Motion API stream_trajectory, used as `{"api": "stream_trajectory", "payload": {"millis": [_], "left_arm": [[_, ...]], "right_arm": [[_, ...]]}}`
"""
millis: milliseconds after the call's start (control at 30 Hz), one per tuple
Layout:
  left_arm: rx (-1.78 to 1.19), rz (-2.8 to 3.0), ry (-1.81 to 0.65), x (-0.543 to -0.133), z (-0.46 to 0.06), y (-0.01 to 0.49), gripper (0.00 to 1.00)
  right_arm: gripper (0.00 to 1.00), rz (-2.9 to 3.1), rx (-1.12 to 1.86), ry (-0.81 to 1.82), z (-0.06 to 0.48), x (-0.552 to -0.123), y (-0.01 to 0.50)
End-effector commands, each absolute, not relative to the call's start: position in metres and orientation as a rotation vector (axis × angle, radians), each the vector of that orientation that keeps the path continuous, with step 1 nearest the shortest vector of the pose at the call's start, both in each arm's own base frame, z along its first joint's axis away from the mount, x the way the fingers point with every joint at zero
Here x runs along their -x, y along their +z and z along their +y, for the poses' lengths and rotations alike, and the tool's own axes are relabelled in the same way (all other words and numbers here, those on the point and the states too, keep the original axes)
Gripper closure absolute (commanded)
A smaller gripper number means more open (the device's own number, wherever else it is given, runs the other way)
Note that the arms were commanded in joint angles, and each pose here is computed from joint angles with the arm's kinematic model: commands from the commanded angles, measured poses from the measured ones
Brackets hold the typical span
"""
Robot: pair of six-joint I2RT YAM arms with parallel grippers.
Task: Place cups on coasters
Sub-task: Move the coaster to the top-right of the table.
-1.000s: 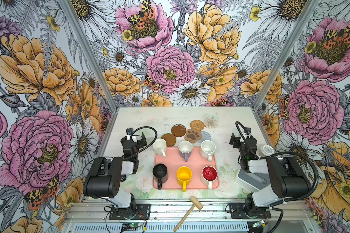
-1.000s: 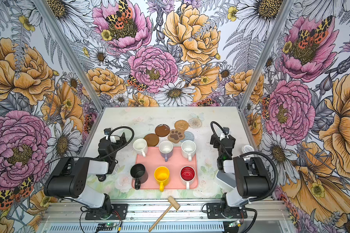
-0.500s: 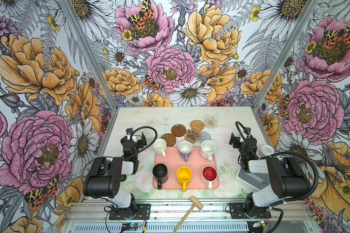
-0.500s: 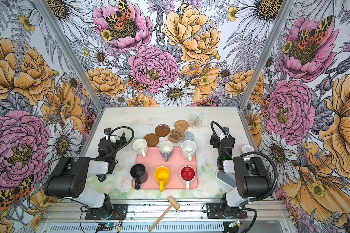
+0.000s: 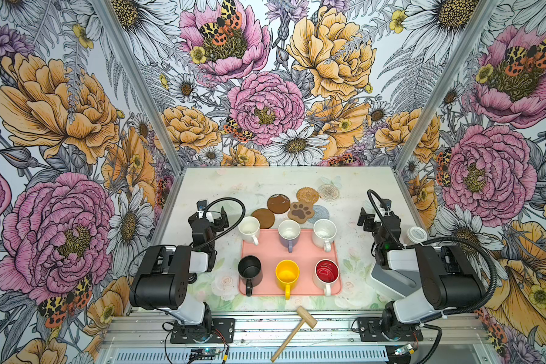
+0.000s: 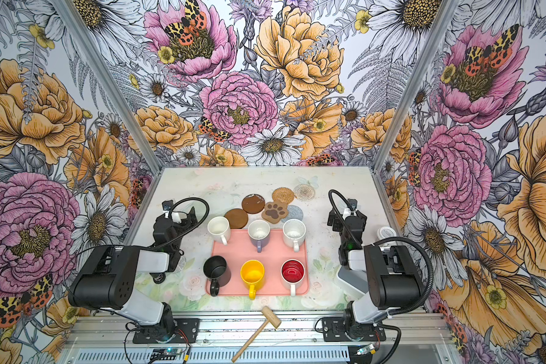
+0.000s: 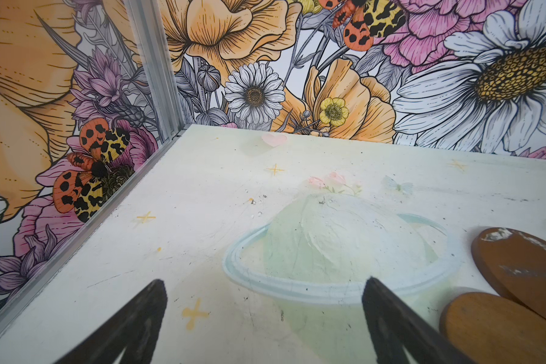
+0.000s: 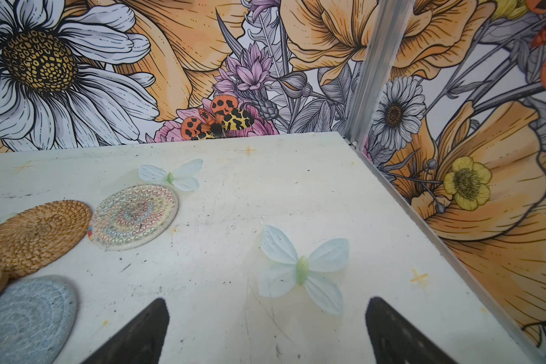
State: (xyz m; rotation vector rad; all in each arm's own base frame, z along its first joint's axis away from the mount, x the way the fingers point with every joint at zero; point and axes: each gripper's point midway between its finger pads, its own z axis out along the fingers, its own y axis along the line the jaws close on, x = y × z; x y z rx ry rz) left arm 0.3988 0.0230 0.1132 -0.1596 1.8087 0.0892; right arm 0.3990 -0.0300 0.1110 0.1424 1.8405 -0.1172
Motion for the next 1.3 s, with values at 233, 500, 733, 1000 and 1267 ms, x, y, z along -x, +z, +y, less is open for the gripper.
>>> {"api": "stream_trajectory", "payload": {"millis": [233,500,733,1000,1267], "left_arm": [[0.137,1.984,0.096,-0.428,0.004,0.176,0.16],[-0.051,2.049,-0.016,-0.436,-0.083,0.203,0.18],[-0.063,1.981,-0.241,-0.431,-0.119,0.252,0.18],[-0.077,1.954,-0.444,-0.419,-0.137,0.278,0.19],[-0.017,2.008,-0.535,-0.417,-0.132,0.268,0.23]], "right_arm": [[0.04,1.762,-0.272,-0.171,-0.050,-0.380,0.175],[0.15,1.924,-0.205,0.026,-0.019,-0.385,0.220],[0.26,2.122,-0.180,0.310,0.020,-0.417,0.216],[0.38,2.282,-0.238,0.438,0.040,-0.470,0.186],[0.64,2.397,-0.227,0.624,0.082,-0.523,0.147]]}}
